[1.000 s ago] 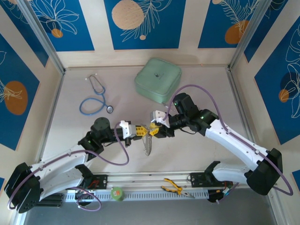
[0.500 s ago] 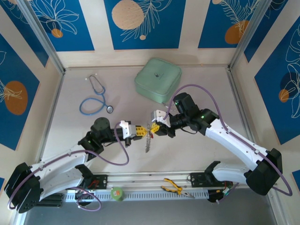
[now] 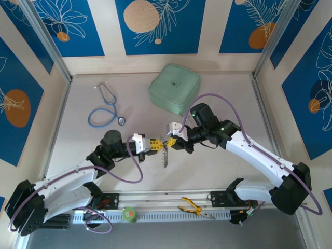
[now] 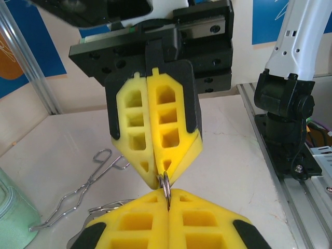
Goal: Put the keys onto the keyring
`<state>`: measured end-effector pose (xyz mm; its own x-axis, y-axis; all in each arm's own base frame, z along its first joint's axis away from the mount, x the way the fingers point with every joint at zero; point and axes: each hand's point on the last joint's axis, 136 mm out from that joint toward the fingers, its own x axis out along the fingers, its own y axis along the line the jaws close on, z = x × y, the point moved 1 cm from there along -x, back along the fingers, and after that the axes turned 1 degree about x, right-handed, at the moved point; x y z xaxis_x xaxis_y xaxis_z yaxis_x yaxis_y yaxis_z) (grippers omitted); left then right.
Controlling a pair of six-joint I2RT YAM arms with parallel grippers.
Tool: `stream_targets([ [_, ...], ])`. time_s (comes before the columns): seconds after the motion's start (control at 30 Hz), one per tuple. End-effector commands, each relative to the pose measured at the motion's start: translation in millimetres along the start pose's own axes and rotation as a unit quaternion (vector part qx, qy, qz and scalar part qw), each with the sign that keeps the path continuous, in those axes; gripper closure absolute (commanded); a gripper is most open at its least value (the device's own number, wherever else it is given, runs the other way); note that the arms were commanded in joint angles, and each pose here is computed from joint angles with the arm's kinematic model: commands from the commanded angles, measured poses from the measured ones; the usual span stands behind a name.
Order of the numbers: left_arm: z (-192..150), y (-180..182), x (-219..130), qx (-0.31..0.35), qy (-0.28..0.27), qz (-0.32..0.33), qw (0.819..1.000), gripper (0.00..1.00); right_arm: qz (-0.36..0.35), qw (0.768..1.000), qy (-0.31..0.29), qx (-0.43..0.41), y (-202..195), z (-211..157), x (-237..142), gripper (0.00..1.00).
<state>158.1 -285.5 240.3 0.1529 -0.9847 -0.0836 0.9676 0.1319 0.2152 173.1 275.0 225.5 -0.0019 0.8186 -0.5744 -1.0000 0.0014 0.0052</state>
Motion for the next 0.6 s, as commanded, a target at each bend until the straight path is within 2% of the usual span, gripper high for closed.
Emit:
stream_targets([
  [0.0, 19, -5, -1, 0.02, -0.036, -0.018, 0.999, 1.0, -0.002, 1.0, 0.024, 0.009, -3, -11, 8, 1.0],
  [0.13, 19, -5, 0, 0.02, -0.038, -0.019, 0.999, 1.0, -0.002, 1.0, 0.009, 0.01, -2, -7, 5, 1.0],
  [0.17, 19, -4, 0, 0.02, -0.038, -0.017, 0.999, 1.0, -0.002, 1.0, 0.004, 0.011, -1, -6, 3, 0.96],
  [0.27, 18, -4, 1, 0.02, -0.039, -0.016, 0.999, 1.0, -0.004, 1.0, -0.024, 0.008, 2, 1, -5, 0.76],
  [0.33, 18, -5, 1, 0.019, -0.039, -0.017, 0.999, 1.0, -0.003, 0.999, -0.044, -0.002, 6, 6, -10, 0.71],
  [0.57, 18, -6, 1, 0.016, -0.042, -0.022, 0.999, 1.0, 0.026, 0.997, -0.079, 0.001, 16, 18, -10, 0.69],
])
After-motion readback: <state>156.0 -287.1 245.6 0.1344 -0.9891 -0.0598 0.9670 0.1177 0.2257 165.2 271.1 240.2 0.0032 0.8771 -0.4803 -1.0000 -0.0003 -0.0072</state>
